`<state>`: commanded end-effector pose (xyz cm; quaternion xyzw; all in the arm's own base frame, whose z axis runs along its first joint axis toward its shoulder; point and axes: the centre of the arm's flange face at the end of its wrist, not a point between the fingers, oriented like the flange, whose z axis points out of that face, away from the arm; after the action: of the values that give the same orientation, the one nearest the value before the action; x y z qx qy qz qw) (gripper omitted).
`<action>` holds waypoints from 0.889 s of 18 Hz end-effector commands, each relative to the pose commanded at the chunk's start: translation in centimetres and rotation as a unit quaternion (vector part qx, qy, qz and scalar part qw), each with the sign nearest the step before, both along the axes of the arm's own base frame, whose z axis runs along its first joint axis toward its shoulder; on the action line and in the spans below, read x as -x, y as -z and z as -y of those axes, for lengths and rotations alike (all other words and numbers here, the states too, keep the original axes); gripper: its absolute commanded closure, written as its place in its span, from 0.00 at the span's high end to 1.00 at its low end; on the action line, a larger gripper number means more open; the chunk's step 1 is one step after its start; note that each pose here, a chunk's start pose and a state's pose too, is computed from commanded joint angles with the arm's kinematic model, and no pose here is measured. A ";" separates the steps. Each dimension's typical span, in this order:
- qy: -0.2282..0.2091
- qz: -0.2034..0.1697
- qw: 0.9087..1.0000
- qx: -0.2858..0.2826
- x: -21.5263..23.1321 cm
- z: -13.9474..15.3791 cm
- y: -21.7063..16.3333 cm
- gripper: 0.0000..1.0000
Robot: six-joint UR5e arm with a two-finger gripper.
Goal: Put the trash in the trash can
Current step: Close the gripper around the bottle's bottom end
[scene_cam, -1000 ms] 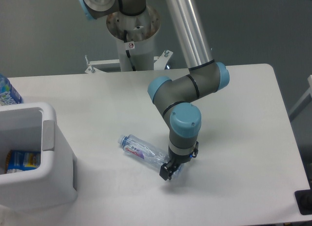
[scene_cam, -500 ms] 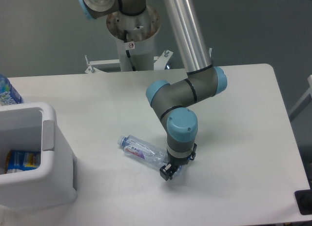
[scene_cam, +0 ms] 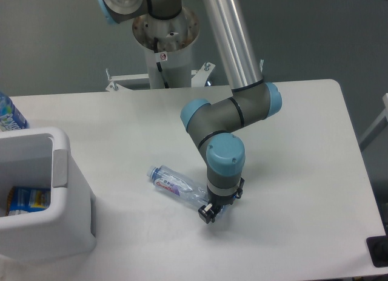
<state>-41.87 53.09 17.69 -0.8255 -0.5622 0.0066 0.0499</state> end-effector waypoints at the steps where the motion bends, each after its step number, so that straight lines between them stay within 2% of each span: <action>1: 0.000 0.001 1.000 0.000 0.0 0.0 0.0 0.68; 10: 0.001 -0.003 1.000 -0.003 0.0 0.0 -0.7 0.63; 16: 0.000 -0.027 0.999 -0.019 0.4 -0.3 -4.0 0.63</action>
<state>-42.27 53.38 21.72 -0.8241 -0.5603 0.0177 0.0809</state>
